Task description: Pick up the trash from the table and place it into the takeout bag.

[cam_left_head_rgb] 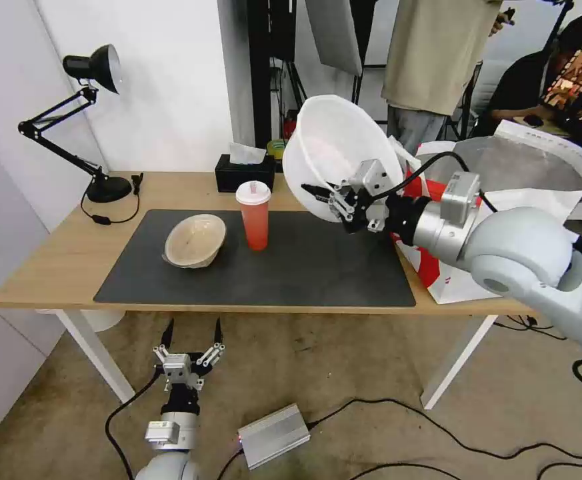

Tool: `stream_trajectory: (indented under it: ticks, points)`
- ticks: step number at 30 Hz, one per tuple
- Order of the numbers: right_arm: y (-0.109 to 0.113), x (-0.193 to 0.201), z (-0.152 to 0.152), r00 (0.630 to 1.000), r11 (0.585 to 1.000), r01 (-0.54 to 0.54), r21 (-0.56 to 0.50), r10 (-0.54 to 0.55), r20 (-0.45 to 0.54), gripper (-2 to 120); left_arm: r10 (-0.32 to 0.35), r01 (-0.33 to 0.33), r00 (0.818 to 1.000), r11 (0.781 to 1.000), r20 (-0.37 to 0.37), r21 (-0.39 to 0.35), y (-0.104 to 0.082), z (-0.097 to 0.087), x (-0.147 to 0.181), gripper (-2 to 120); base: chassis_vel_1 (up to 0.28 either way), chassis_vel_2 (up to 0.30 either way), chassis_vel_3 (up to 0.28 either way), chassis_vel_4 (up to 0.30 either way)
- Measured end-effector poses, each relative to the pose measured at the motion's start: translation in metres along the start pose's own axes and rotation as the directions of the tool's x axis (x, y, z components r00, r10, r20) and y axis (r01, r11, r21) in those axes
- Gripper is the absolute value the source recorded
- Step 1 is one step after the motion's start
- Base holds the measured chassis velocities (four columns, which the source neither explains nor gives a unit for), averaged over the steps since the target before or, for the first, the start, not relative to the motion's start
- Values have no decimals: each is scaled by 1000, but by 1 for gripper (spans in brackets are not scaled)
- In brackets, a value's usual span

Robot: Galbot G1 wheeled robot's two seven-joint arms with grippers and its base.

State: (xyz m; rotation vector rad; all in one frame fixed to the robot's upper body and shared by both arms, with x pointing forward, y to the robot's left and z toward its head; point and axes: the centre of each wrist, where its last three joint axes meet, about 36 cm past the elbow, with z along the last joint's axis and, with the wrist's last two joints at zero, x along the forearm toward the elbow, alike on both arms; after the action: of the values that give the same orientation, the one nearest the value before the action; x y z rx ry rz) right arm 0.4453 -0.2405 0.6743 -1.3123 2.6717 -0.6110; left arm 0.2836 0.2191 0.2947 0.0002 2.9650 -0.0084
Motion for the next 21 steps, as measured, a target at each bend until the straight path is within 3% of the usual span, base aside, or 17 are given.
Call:
stream_trajectory:
  ticks: [21]
  points:
    - [-25,5,-31,997,997,-65,30,64,37,0,8,-8,1000,1000,-4,-5,0,9,2,100,0,0,0,0]
